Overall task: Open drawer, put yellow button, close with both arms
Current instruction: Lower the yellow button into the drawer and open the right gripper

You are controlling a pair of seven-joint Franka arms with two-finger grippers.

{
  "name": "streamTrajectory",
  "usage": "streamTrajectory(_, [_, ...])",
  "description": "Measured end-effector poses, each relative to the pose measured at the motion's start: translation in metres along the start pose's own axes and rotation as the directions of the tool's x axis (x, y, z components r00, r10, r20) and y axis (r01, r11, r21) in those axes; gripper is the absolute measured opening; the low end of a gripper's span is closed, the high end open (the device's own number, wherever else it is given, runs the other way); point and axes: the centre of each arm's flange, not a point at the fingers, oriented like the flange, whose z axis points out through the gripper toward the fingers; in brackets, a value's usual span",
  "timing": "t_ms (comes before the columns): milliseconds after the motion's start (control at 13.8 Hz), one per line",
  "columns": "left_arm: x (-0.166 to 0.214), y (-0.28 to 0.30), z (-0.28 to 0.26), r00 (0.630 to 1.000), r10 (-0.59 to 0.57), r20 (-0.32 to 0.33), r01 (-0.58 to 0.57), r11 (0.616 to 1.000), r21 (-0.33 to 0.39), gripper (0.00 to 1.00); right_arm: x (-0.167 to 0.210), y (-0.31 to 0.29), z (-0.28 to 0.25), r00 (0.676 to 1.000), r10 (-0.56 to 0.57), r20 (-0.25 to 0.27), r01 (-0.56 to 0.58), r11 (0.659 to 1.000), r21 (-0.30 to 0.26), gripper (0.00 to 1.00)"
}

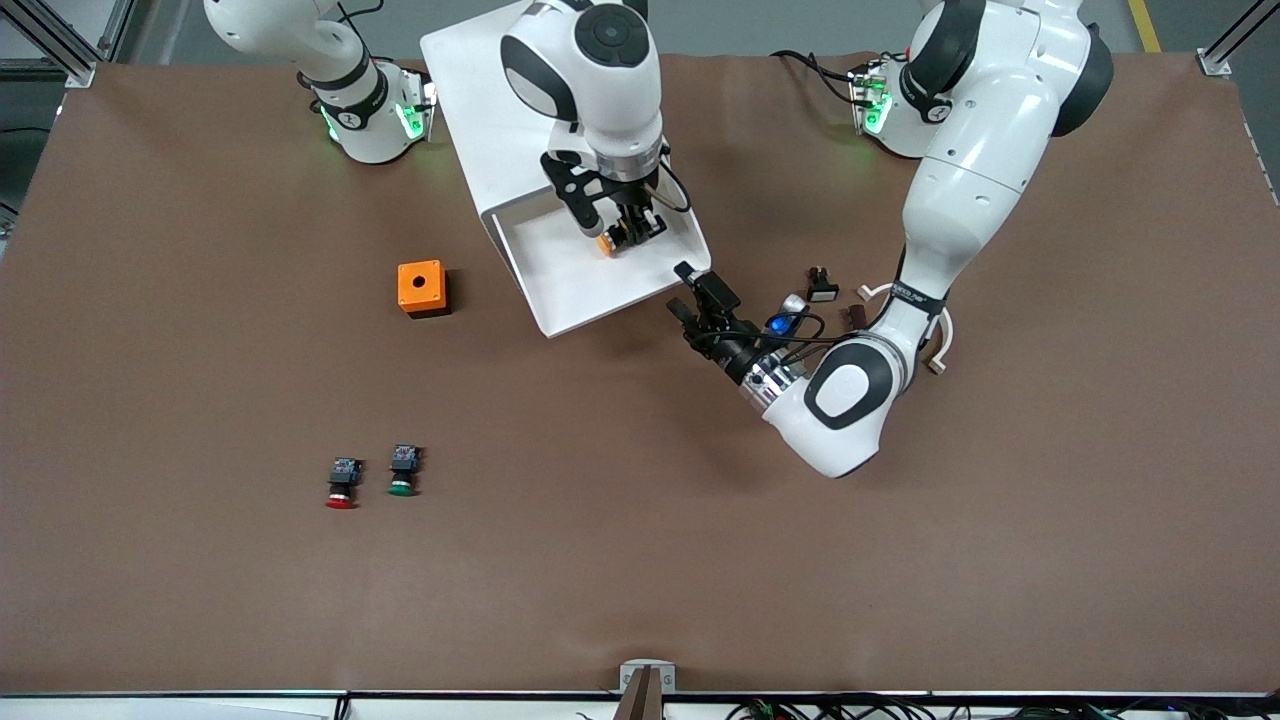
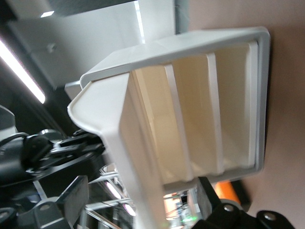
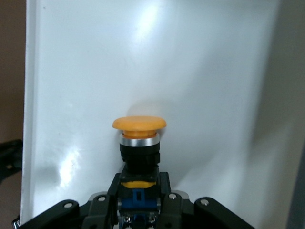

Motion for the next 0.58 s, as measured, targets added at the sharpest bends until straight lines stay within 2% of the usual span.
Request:
streamTrajectory(72, [-0.007,-0.007,-0.003,0.997,0.079,-0.001,-0.079,0.997,-0.009,1.00,-0.003,-0.003,0.000,1.000,0.004,0.000,-0.004,1.000,0.003,0.34])
streamTrajectory(144, [-0.013,-0.014,-0.006,0.988,0.157,-0.003,-0.157,0.987,-0.019,1.00,-0.005,-0.005,-0.003,1.000,0.005,0.003,-0.005,1.000,0.008,0.39])
streamTrajectory(289, [-0.020,-0.025,-0.019,0.950,0.313,-0.008,-0.313,0.948,-0.049,1.00,-0.006,-0.009,-0.008,1.000,0.000,-0.004,0.000,1.000,0.025,0.59])
streamTrajectory(433, [-0.022,-0.032,-0.040,0.877,0.480,-0.026,-0.480,0.872,-0.093,1.00,0.003,-0.016,-0.021,0.999,-0.032,-0.016,0.033,0.999,0.032,0.76])
streamTrajectory(578, [-0.021,-0.041,-0.060,0.782,0.619,-0.069,-0.622,0.772,-0.133,1.00,0.024,-0.026,-0.040,0.989,-0.146,-0.031,0.146,0.989,-0.002,0.96])
